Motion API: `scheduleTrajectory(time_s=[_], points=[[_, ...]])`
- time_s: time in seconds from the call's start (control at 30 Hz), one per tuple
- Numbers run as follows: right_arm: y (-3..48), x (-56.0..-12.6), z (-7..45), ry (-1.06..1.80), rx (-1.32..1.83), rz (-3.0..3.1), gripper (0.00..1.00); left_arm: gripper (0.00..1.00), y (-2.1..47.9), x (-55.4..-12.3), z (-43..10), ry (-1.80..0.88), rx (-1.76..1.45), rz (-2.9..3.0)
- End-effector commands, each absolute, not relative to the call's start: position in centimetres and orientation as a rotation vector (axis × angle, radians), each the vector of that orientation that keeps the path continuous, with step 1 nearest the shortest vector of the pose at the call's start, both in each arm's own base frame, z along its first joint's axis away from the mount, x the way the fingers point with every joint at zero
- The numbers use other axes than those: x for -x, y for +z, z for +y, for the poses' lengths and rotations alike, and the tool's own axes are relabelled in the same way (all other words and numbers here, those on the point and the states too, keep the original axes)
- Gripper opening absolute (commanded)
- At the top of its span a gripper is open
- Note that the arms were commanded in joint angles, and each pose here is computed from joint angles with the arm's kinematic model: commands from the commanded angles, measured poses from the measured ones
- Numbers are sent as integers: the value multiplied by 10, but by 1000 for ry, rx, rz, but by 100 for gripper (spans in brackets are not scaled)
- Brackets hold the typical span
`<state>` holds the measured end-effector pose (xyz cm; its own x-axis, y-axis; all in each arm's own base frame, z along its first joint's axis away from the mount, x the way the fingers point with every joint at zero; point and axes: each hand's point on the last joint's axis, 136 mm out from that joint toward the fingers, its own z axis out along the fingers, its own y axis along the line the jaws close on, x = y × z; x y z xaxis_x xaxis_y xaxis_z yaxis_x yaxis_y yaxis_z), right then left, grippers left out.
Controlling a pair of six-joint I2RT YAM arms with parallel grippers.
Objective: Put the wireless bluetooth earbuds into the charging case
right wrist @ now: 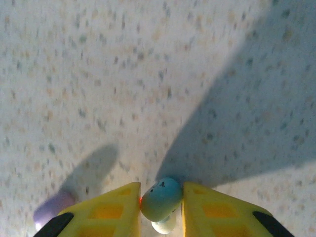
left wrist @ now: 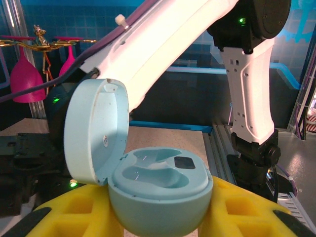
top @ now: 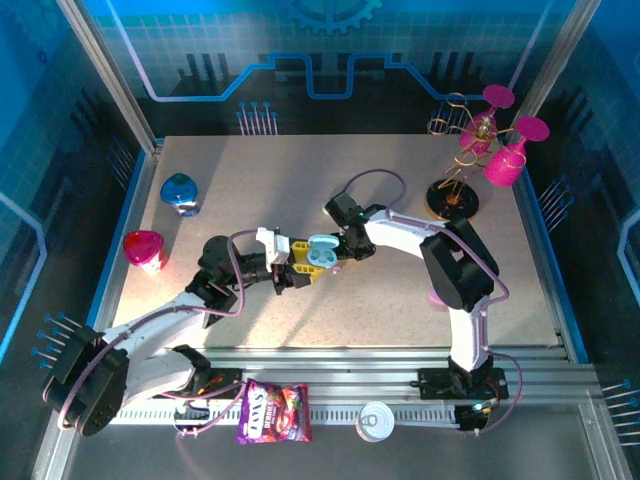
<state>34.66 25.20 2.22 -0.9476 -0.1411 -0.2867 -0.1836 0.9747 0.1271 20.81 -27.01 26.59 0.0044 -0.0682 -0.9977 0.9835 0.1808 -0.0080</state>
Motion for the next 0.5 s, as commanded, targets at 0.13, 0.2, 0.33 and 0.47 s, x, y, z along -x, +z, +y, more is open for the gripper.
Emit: scheduleTrajectory(time_s=[0.13, 0.2, 0.33, 0.47], points=[[31, -306, 225, 273, 431, 2902, 26, 33, 272, -204, -268, -1092, -1035, 1206], [30, -296, 215, 225, 474, 2927, 26, 33, 272, -205, -268, -1094, -1035, 1205], [29, -280, 207, 198, 587, 2969, 28, 33, 272, -207, -270, -1102, -1038, 1205], [27, -278, 199, 127, 639, 2993, 29, 33, 274, -207, -271, -1109, -1037, 1204]])
